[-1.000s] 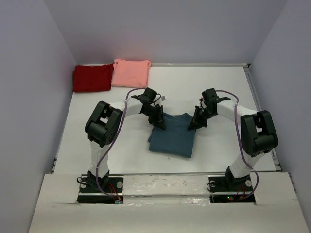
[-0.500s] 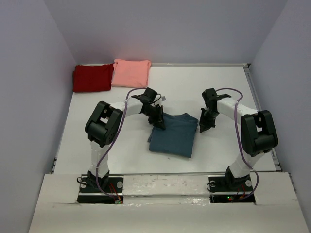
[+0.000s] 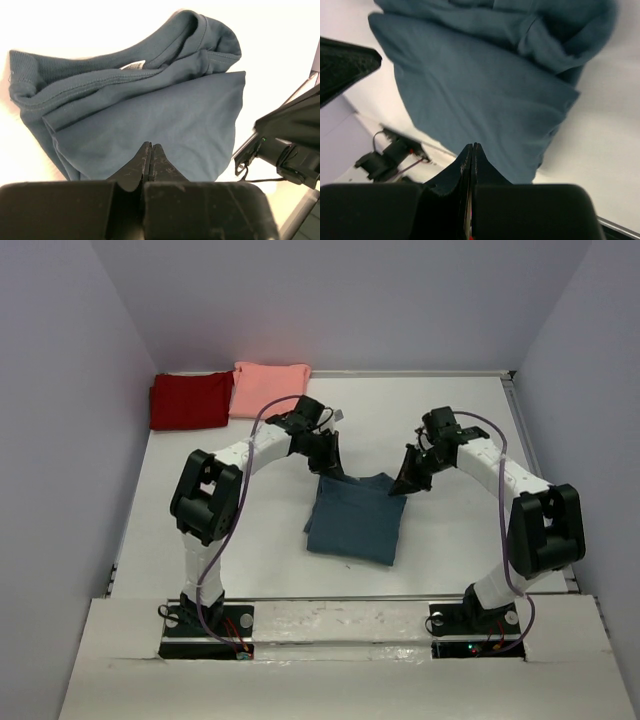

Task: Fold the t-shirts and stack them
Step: Smooth out wrinkles on the folded tshirt

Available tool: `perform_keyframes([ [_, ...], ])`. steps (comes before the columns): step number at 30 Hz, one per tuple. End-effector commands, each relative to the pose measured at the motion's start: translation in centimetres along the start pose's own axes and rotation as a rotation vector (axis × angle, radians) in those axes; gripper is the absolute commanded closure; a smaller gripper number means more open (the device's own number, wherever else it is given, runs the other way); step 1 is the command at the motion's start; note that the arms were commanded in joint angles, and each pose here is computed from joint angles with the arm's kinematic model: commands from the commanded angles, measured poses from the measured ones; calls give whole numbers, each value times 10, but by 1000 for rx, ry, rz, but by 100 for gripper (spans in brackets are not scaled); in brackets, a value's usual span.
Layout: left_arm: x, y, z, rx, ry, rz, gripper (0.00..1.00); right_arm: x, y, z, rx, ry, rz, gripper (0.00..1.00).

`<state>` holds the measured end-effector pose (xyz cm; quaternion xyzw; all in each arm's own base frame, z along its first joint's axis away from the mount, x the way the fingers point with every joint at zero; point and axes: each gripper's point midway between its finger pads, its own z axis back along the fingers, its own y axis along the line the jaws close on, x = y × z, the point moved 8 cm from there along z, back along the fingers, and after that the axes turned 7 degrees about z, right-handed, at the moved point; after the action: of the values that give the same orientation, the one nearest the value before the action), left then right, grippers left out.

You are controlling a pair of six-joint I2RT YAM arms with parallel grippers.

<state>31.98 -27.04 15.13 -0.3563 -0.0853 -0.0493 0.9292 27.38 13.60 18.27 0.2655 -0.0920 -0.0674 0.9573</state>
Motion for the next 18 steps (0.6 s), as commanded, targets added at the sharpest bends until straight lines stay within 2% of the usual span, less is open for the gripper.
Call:
perform_keyframes([
  [1,-2,-17,24,-32,-12,-8,100,-22,18,-8,237,136,-59,100],
  [11,-30,-11,28,-74,66,39,100,-34,16,-32,243,201,-56,100],
  [18,-46,0,25,-60,138,58,100,-34,11,-41,189,193,-50,100],
])
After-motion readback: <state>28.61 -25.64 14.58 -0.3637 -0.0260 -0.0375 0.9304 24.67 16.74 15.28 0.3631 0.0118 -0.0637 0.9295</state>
